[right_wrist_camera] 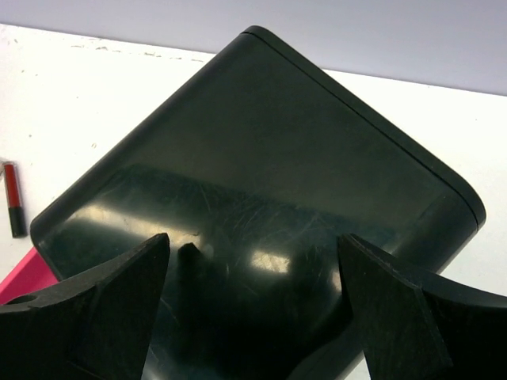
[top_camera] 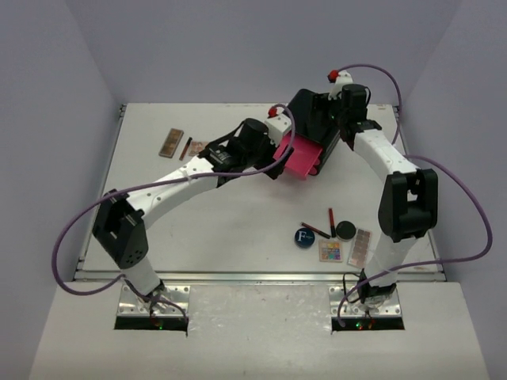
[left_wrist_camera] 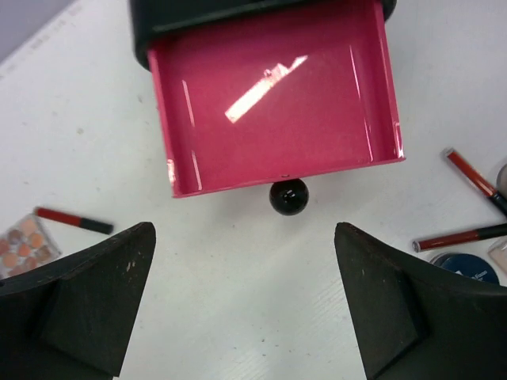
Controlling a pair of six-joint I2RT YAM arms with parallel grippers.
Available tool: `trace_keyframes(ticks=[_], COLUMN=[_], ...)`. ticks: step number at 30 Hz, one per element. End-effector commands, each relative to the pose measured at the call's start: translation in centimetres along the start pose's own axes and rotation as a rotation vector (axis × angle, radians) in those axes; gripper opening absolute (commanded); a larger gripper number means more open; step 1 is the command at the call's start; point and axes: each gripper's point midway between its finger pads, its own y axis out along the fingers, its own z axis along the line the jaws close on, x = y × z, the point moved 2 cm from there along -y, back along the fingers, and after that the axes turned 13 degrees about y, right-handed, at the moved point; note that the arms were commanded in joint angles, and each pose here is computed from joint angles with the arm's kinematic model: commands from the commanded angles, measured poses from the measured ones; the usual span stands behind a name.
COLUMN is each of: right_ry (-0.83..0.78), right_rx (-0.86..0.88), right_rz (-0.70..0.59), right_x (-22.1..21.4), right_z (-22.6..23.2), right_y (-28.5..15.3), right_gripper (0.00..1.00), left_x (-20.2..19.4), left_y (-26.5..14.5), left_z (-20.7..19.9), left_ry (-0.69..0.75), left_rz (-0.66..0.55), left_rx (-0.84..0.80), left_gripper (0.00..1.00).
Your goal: Organize the makeup
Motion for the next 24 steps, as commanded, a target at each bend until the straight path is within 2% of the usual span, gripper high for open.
trace_keyframes(ticks=[1, 4, 7, 12, 16, 20, 24], right_ry=[0.019, 0.032, 0.048, 0.028, 0.01, 0.0, 0.001], right_rx=[0.054, 0.076, 0.104, 0.141, 0.162, 0.188, 0.219], right_rz=[0.011, 0.016, -0.015, -0.088, -0.1, -0.155, -0.164], right_x=[0.4, 0.7, 2.0, 3.9, 3.7, 4.3, 4.3], right_z=[1.6, 2.1, 3.0, 4.3, 5.0, 6.1, 7.1], right_y=[-1.6, -2.1, -3.6, -6.2, -7.6, -9.3, -10.3], right_gripper=[0.88, 0.87, 0.85, 0.83, 0.83, 0.83, 0.82], left_x=[5.9, 4.6, 0.4, -7.3, -11.9, -16.2, -19.4], left_y=[-6.8, -7.7, -7.1, -3.7, -0.3, 3.2, 5.5], left_z=[6.7, 11.6, 16.9, 20.7, 23.2, 23.9, 24.5], left_ry=[-0.058, -0.133, -0.127, -0.119, -0.144, -0.195, -0.205], left_rz=[-0.189, -0.205, -0.133, 0.001, 0.103, 0.22, 0.307], left_rx=[0.15, 0.163, 0.232, 0.312, 0.299, 0.231, 0.235], left_gripper=[0.92, 0.86, 0.71, 0.56, 0.51, 0.48, 0.38])
